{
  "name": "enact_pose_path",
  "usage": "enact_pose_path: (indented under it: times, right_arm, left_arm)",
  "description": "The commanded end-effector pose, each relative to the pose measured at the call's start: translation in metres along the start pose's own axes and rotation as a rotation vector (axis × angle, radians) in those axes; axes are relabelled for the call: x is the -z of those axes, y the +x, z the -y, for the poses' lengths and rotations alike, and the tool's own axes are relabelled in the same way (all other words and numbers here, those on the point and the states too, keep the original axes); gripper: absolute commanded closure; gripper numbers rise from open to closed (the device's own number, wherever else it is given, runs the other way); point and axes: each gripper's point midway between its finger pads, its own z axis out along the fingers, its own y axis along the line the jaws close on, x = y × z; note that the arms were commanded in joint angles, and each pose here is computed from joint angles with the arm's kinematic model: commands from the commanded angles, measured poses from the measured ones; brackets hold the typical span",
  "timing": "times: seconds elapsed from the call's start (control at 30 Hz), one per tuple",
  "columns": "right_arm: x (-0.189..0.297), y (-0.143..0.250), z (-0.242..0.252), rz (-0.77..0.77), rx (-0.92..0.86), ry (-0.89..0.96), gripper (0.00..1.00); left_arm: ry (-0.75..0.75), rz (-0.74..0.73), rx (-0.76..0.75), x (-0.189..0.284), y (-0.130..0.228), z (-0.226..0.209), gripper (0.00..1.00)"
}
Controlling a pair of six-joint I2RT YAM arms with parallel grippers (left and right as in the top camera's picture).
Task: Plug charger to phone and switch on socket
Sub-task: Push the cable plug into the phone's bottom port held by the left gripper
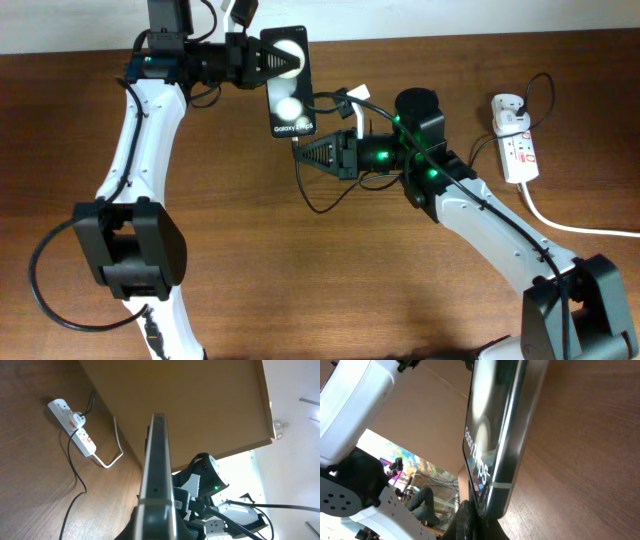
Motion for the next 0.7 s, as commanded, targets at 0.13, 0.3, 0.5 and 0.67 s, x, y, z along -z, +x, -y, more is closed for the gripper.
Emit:
enact_pose_path:
  times: [0.13,0.3,0.5,0.67]
  right_arm:
    - [0.009,-0.017,0.003,0.062,0.000,0.021,0.96]
    - [0.012,-0.030,-0.004,0.107,0.030,0.005,0.96]
    - [0.013,-0.039,0.001,0.157,-0.007,0.035,0.96]
    - [0.014,-0.047,0.000,0.195,-0.015,0.041,0.96]
  left_arm:
    - [0.035,-0.016,-0.058,-0.002,0.002,0.010,1.00]
    - [0.036,-0.018,-0.061,-0.002,0.002,0.010,1.00]
    - [0.053,-0.052,-0.064,-0.020,0.008,0.014,1.00]
    - [0.054,-0.051,-0.073,-0.020,0.008,0.014,1.00]
